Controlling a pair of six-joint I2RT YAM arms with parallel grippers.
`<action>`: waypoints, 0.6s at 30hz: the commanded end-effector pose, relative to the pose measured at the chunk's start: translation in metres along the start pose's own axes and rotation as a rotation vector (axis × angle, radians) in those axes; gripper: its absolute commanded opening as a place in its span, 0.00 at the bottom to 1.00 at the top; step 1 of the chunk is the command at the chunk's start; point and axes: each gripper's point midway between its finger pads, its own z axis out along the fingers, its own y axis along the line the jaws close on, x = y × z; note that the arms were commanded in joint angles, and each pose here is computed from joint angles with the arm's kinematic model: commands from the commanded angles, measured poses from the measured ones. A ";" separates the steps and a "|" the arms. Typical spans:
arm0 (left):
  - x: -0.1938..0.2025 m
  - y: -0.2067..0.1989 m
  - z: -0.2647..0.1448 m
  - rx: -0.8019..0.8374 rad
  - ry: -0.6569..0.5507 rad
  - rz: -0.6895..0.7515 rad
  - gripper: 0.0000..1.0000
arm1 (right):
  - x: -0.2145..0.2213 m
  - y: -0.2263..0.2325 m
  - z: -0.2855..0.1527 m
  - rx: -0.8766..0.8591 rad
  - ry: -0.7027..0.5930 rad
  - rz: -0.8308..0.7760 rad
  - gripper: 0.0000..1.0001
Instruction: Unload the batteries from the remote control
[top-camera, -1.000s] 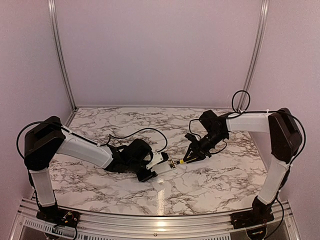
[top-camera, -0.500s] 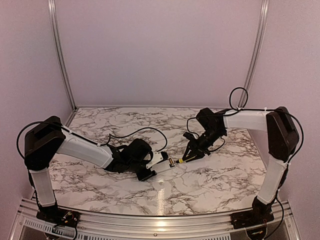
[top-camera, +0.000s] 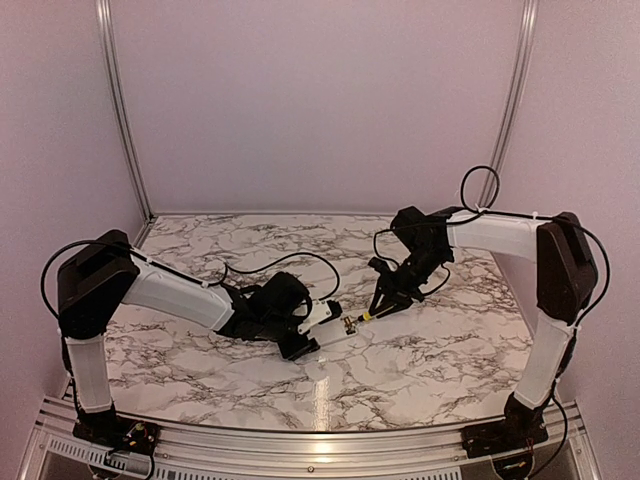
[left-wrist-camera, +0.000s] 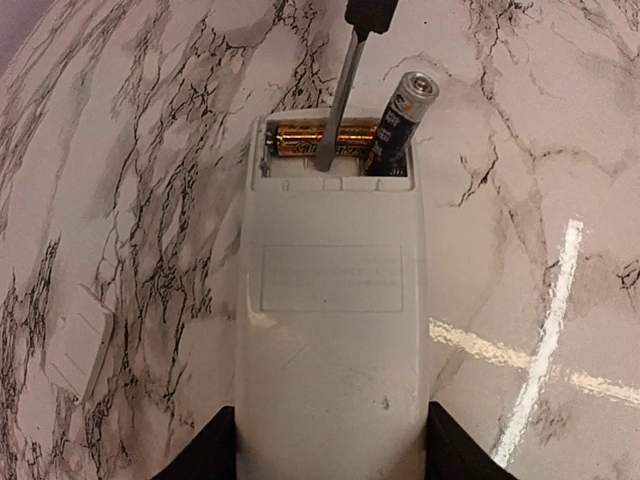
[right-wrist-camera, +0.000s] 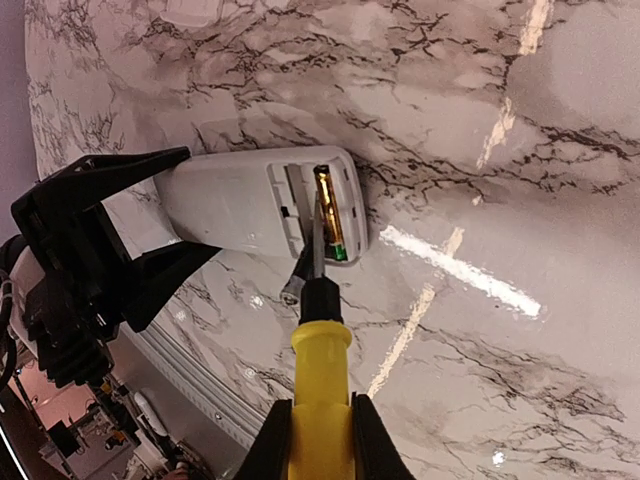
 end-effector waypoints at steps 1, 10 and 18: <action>0.012 -0.015 0.007 0.095 0.054 -0.018 0.00 | 0.001 0.005 -0.008 0.026 -0.013 -0.021 0.00; 0.010 -0.019 0.013 0.122 0.069 -0.040 0.00 | 0.022 0.007 -0.009 0.012 0.017 -0.032 0.00; 0.009 -0.018 0.015 0.113 0.073 -0.055 0.00 | 0.033 0.006 -0.017 0.047 0.018 -0.035 0.00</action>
